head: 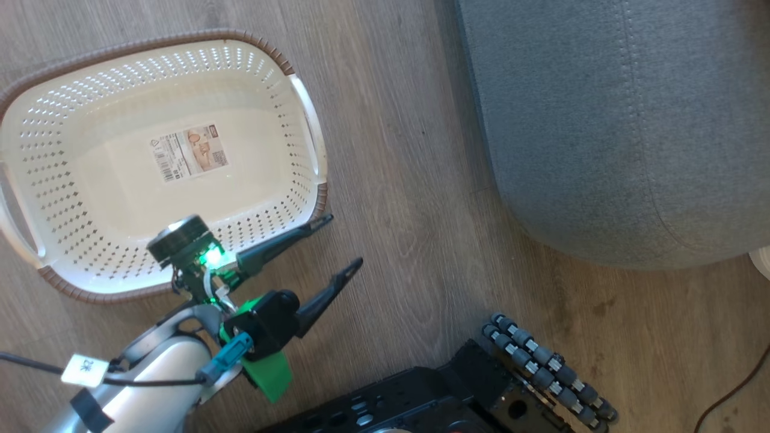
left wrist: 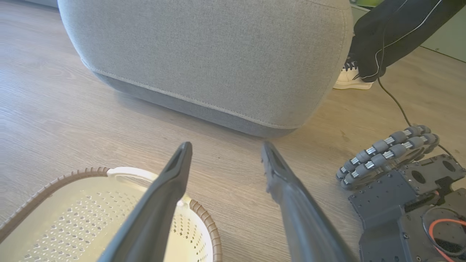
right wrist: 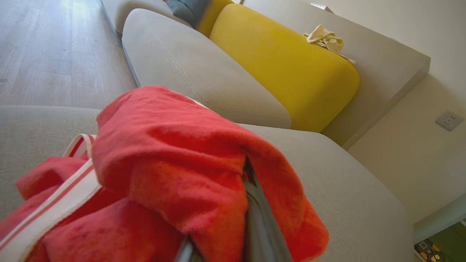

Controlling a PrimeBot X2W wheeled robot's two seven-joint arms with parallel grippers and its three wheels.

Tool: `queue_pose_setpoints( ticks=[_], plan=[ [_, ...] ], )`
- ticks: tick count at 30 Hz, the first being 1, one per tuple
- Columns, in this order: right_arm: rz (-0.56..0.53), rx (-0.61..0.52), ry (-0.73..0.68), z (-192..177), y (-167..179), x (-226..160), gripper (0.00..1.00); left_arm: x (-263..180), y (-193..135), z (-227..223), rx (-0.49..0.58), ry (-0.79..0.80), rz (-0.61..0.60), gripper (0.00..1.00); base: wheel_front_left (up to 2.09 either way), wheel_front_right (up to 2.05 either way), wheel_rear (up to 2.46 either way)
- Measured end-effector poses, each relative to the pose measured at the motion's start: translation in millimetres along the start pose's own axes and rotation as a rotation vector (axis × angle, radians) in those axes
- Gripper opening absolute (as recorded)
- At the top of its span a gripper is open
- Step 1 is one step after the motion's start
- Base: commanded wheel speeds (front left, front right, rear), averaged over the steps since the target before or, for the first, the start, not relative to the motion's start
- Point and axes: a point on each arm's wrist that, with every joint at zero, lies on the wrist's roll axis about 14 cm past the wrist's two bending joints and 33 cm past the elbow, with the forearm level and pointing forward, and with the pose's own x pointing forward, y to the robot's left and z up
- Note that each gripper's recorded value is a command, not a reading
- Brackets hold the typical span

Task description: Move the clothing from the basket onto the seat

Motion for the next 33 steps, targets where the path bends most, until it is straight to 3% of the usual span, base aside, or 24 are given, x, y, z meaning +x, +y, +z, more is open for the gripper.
queue_pose_setpoints(
  ticks=[11,18,20,21,29,33],
  plan=[
    [0.119,-0.048,0.19,-56,41,-9,0.0,1,2,3,-0.013,-0.012,0.019,1.0,0.0,0.0,0.0],
    [0.129,-0.025,0.212,-58,45,-11,0.0,1,3,8,-0.002,-0.018,0.023,1.0,0.0,0.0,0.0],
    [0.126,-0.023,0.201,-53,43,-10,0.62,1,3,11,0.0,-0.023,0.027,1.0,0.0,0.0,0.0],
    [0.124,-0.023,0.191,-50,42,-9,1.0,1,3,12,0.003,-0.025,0.028,1.0,0.0,0.0,0.0],
    [0.112,-0.022,0.143,-27,26,-15,1.0,3,-2,31,0.035,-0.042,0.03,1.0,0.0,0.0,0.0],
    [0.094,-0.038,0.133,-18,0,-26,1.0,8,-7,54,0.05,-0.076,0.044,1.0,0.0,0.0,0.0]
  ],
)
